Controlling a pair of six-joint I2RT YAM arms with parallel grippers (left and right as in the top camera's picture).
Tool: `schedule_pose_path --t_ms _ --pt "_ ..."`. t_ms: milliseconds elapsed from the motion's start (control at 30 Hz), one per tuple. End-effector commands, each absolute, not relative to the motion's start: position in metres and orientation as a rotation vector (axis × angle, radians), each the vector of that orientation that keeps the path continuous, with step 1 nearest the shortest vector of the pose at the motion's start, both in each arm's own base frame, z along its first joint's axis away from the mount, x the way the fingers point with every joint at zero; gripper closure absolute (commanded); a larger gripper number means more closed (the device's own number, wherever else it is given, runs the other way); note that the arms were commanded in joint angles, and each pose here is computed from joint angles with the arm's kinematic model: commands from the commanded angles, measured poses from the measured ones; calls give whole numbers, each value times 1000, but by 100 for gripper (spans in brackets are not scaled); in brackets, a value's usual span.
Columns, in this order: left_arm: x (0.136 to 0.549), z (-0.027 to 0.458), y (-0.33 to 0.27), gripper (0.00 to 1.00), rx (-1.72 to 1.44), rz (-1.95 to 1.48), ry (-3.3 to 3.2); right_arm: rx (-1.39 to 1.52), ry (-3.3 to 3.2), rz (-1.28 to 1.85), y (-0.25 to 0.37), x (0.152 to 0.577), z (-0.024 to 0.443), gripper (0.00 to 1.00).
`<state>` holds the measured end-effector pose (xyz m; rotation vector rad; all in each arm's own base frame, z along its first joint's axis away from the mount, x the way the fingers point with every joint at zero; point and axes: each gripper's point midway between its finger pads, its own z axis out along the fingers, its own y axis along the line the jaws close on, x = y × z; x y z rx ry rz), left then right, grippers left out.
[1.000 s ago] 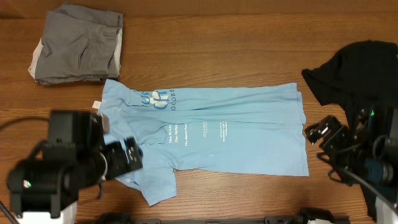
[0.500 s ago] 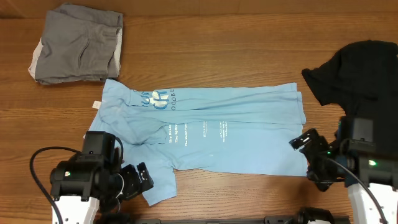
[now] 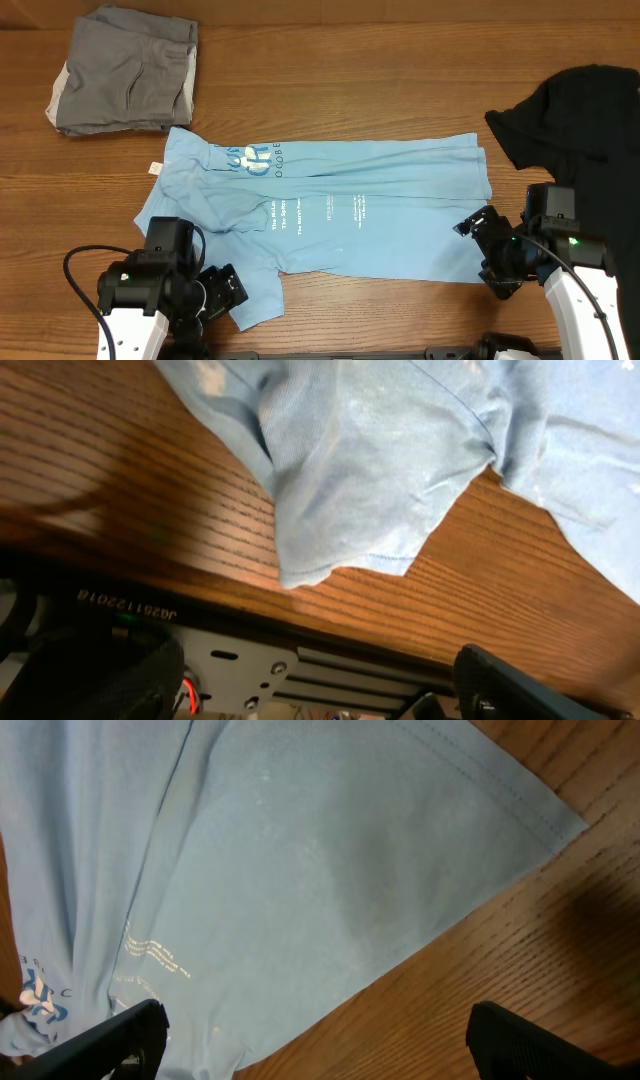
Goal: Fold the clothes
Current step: 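Move both grippers down to the shirt's lower edge, then grasp the lower edge with the left and right grippers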
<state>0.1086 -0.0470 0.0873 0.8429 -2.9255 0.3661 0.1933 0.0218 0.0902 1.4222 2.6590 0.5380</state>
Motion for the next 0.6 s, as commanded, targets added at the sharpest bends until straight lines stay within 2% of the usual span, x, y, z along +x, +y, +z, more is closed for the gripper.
schedule_pose_path --t_ms 0,367,567 --pt "96 74 -46 12 877 312 -2852 1436 2659 548 23 196 87 0" --pt "115 47 -57 11 841 225 -2816 1430 2651 546 21 199 86 0" --pt "117 30 -76 7 808 116 -2805 1427 2652 546 21 199 86 0"
